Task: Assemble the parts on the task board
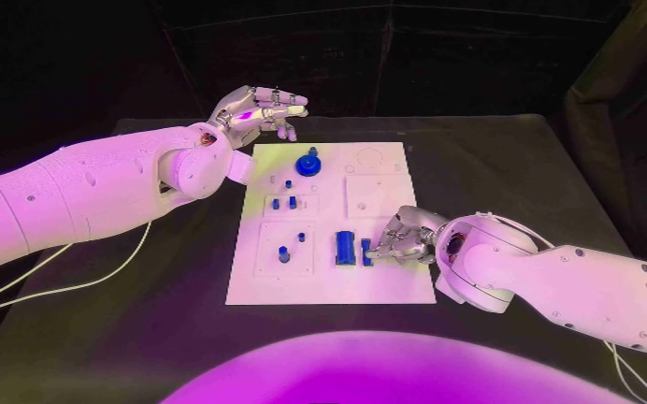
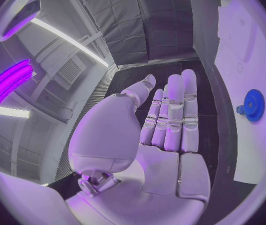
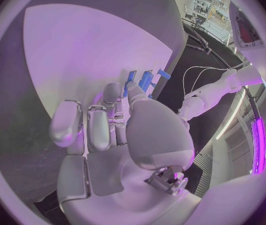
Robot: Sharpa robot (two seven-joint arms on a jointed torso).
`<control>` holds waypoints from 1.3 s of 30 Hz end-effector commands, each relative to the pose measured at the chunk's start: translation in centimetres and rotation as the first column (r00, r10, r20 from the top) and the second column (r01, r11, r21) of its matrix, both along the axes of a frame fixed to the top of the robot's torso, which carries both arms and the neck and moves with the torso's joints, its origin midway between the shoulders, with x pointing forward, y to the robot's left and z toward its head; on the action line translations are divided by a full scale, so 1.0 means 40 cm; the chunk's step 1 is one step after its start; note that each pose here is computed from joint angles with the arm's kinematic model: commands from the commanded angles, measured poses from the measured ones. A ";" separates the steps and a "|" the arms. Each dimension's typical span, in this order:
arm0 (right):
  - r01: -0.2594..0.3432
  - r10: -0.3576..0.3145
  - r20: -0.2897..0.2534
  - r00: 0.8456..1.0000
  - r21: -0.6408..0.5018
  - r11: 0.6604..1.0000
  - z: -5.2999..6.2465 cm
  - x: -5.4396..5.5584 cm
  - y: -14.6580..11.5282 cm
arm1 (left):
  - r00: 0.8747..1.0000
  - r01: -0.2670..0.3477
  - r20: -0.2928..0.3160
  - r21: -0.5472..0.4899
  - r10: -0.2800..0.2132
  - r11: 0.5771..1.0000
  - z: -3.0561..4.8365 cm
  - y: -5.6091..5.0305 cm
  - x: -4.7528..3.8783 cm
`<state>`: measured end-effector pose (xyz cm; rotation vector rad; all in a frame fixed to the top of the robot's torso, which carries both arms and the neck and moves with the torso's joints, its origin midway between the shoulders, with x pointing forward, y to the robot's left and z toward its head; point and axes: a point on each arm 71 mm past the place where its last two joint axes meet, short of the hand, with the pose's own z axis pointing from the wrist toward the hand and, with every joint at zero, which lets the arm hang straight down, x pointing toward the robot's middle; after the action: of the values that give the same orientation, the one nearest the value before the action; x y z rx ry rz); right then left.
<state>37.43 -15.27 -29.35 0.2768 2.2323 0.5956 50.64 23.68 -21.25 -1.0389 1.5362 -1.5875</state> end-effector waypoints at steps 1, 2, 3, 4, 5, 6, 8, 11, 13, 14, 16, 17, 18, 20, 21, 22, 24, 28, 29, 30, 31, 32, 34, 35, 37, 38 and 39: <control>-0.039 0.039 0.005 0.999 -0.016 0.999 -0.003 -0.003 0.006 | 1.000 0.010 0.001 -0.011 -0.010 1.000 0.003 -0.003 0.000; -0.040 0.040 0.010 0.999 -0.014 0.999 -0.002 -0.003 0.007 | 1.000 0.010 0.001 -0.011 -0.010 1.000 0.003 -0.003 0.000; -0.039 0.040 0.015 0.999 -0.012 0.999 -0.001 -0.003 0.007 | 1.000 0.010 0.001 -0.011 -0.010 1.000 0.003 -0.003 0.000; -0.039 0.039 0.021 0.999 -0.009 0.999 0.001 -0.003 0.007 | 1.000 0.010 0.001 -0.011 -0.010 1.000 0.003 -0.003 0.000; -0.039 0.039 0.026 0.999 -0.004 0.999 0.002 -0.003 0.006 | 1.000 0.010 0.001 -0.011 -0.010 1.000 0.003 -0.003 0.000; -0.040 0.040 0.032 0.999 0.001 0.999 0.004 -0.003 0.006 | 1.000 0.010 0.001 -0.011 -0.010 1.000 0.003 -0.003 0.000; -0.046 0.045 0.038 0.998 0.013 0.999 0.007 -0.006 0.005 | 1.000 0.009 0.001 -0.010 -0.009 1.000 0.003 -0.002 0.000; -0.060 0.057 0.046 0.997 0.051 0.997 0.019 -0.016 -0.002 | 1.000 0.009 0.001 -0.010 -0.009 1.000 0.003 -0.001 -0.001; -0.061 0.057 0.042 0.997 0.094 0.994 0.027 -0.023 -0.011 | 1.000 0.008 0.001 -0.010 -0.008 1.000 0.003 0.000 -0.001; -0.060 0.056 0.040 0.998 0.111 0.992 0.030 -0.024 -0.014 | 1.000 0.009 0.001 -0.010 -0.009 1.000 0.003 -0.001 -0.001; -0.057 0.051 0.037 0.998 0.183 0.981 0.042 -0.023 -0.024 | 1.000 0.010 0.001 -0.011 -0.010 1.000 0.003 -0.002 -0.001; -0.054 0.046 0.039 0.998 0.228 0.972 0.050 -0.018 -0.029 | 1.000 0.011 0.001 -0.012 -0.011 1.000 0.003 -0.002 -0.001; -0.053 0.043 0.043 0.998 0.267 0.962 0.058 -0.012 -0.032 | 1.000 0.013 0.002 -0.013 -0.013 1.000 0.003 -0.003 -0.002; -0.050 0.028 0.064 0.998 0.367 0.929 0.081 0.010 -0.041 | 1.000 0.014 0.003 -0.014 -0.014 1.000 0.003 -0.003 -0.002; -0.046 0.011 0.082 0.997 0.439 0.897 0.095 0.029 -0.047 | 1.000 0.008 0.003 -0.011 -0.008 1.000 0.003 -0.002 0.000; -0.043 -0.004 0.094 0.996 0.487 0.872 0.104 0.041 -0.052 | 1.000 0.004 0.004 -0.009 -0.004 1.000 0.002 -0.001 0.001; -0.034 -0.037 0.113 0.993 0.568 0.822 0.116 0.067 -0.064 | 1.000 -0.008 0.006 -0.004 0.008 1.000 -0.001 0.003 0.005; 0.015 -0.123 0.114 0.986 0.672 0.741 0.120 0.131 -0.095 | 0.999 -0.031 0.011 0.003 0.031 1.000 -0.011 0.013 0.012; 0.031 -0.145 0.109 0.983 0.689 0.724 0.118 0.146 -0.104 | 0.999 -0.036 0.012 0.005 0.036 0.999 -0.014 0.015 0.014; 0.052 -0.174 0.101 0.980 0.709 0.703 0.116 0.165 -0.114 | 0.999 -0.041 0.012 0.005 0.040 0.999 -0.016 0.016 0.016; 0.073 -0.205 0.094 0.974 0.728 0.682 0.114 0.185 -0.125 | 0.999 -0.046 0.009 0.003 0.046 0.999 -0.019 0.018 0.018; 0.089 -0.228 0.089 0.970 0.741 0.665 0.113 0.201 -0.132 | 0.999 -0.051 0.007 0.001 0.051 0.999 -0.022 0.019 0.020; 0.117 -0.279 0.085 0.957 0.764 0.634 0.109 0.235 -0.146 | 0.998 -0.061 0.004 0.000 0.061 0.998 -0.029 0.021 0.024; 0.126 -0.304 0.090 0.948 0.773 0.621 0.107 0.252 -0.153 | 0.998 -0.069 0.003 -0.002 0.069 0.998 -0.034 0.022 0.027; 0.135 -0.346 0.104 0.932 0.789 0.600 0.106 0.284 -0.162 | 0.995 -0.101 0.006 -0.008 0.101 0.995 -0.042 0.024 0.034; 0.136 -0.362 0.110 0.926 0.796 0.590 0.105 0.297 -0.164 | 0.992 -0.126 0.012 -0.011 0.126 0.992 -0.045 0.027 0.039; 0.137 -0.373 0.114 0.921 0.802 0.581 0.104 0.309 -0.165 | 0.988 -0.151 0.020 -0.016 0.152 0.988 -0.047 0.029 0.042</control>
<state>49.32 -21.45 -25.82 0.8167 1.6268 1.2587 52.01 24.37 -23.46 -1.0889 1.4983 -1.5137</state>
